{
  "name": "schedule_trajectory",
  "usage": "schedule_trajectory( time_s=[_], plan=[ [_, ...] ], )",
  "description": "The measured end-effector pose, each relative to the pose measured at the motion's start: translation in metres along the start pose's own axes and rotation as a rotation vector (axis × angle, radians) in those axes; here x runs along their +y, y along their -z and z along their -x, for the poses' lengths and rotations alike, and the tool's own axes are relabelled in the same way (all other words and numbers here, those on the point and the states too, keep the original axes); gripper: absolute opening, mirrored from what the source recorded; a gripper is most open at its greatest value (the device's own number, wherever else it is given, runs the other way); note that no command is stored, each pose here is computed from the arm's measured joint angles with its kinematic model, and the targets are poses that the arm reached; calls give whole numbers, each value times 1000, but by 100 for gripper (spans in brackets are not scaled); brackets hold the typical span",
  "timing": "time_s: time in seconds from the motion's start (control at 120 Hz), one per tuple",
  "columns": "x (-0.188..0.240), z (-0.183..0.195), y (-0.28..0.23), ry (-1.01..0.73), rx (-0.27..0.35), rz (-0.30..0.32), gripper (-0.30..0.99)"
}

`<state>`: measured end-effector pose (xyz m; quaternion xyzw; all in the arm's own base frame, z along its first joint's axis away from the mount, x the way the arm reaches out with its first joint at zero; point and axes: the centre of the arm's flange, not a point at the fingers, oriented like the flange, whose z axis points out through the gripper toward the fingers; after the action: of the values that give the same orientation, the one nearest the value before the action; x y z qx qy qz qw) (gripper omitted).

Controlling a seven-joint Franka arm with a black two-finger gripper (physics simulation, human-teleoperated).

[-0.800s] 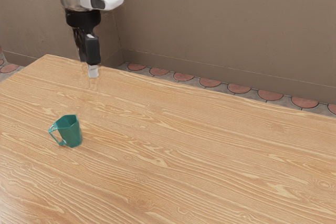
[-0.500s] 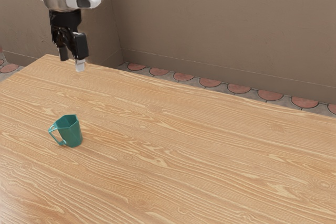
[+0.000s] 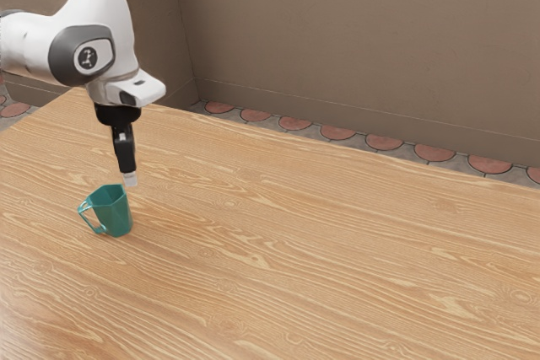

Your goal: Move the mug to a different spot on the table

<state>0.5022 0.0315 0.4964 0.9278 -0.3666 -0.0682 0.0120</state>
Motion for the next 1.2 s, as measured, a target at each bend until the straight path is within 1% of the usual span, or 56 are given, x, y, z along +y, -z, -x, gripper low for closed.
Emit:
schedule_trajectory(
  time_s=[0.1,0.15,0.225,0.325,0.383,0.442,0.592,0.742,0.792,0.883,0.967,1.083,1.2],
  plan=[
    [-12,-5,-20,-61,13,-18,69],
    [-21,-13,-38,-87,3,-16,69],
    [-30,-26,-62,-127,7,-7,69],
    [-39,-38,-79,-179,29,-6,69],
    [-47,-38,-83,-197,48,-8,69],
    [-61,-26,-85,-193,67,-14,69],
    [-109,31,-91,-134,90,-22,69],
    [-122,47,-108,-159,77,-11,69],
    [-127,54,-111,-157,81,-5,69],
    [-145,88,-114,-71,118,12,69],
    [-154,115,-120,10,129,37,69],
    [-154,124,-132,73,122,72,69],
    [-154,126,-149,117,96,99,69]
  ],
)
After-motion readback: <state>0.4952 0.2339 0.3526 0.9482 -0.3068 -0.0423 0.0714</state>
